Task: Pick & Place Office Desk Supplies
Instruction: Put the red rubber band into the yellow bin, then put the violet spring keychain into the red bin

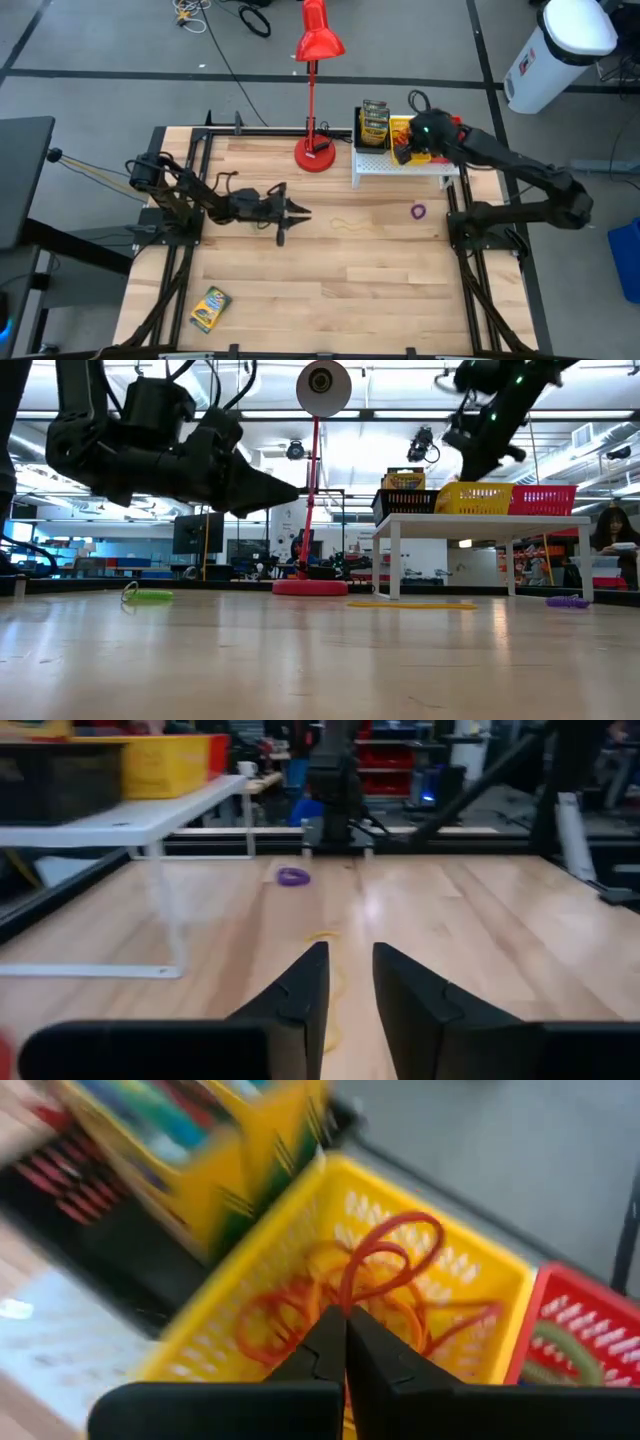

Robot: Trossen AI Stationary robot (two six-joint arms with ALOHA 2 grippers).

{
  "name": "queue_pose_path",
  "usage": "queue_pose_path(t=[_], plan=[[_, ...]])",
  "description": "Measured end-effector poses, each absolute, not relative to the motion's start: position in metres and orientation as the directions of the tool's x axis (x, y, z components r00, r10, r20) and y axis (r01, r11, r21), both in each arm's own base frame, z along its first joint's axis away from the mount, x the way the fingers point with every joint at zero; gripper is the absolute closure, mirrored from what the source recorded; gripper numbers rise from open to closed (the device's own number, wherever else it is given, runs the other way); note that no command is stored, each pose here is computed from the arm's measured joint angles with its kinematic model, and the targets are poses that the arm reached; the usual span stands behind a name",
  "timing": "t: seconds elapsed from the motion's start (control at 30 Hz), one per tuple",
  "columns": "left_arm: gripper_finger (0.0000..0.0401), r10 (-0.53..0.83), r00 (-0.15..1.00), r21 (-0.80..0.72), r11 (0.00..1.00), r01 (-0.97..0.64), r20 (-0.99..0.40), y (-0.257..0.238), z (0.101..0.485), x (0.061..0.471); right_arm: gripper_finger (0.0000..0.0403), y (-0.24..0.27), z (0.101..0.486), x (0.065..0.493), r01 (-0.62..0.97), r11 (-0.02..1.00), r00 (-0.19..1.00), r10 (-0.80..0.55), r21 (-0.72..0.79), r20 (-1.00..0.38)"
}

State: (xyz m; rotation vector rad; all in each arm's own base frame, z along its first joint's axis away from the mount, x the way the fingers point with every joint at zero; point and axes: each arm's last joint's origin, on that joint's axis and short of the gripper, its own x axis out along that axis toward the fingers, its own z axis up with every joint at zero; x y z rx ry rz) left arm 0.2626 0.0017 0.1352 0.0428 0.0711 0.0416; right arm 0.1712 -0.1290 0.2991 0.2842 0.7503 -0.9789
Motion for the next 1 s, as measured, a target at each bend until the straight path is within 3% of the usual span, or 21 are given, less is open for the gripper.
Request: queue_pose_path(t=[0.17,0.57,0.7,0.87,1.0], plan=[[0.0317,0.085,0.994,0.025,0.996,-0.084,-0.066,0.008,0.132,0.255,0.0367,-0.142,0.287,0.175,0.836,0.534,0.276,-0.605,-0.124,-0.747],[0.0317,0.185,0.98,-0.058,0.98,-0.189,-0.065,0.011,0.14,0.253,0.0199,-0.138,0.297,0.169,0.837,0.533,0.303,-0.644,-0.127,-0.703],[0.0317,0.22,0.968,-0.072,0.971,-0.23,-0.124,0.012,0.144,0.249,0.0157,-0.133,0.306,0.162,0.843,0.528,0.326,-0.659,-0.108,-0.678],[0.0317,0.25,0.946,-0.07,0.961,-0.269,-0.206,0.012,0.147,0.242,0.0135,-0.126,0.321,0.153,0.848,0.526,0.363,-0.662,-0.06,-0.656],[0.0317,0.272,0.935,-0.055,0.955,-0.291,-0.229,0.007,0.15,0.239,0.0151,-0.122,0.326,0.149,0.845,0.533,0.388,-0.662,-0.039,-0.642]])
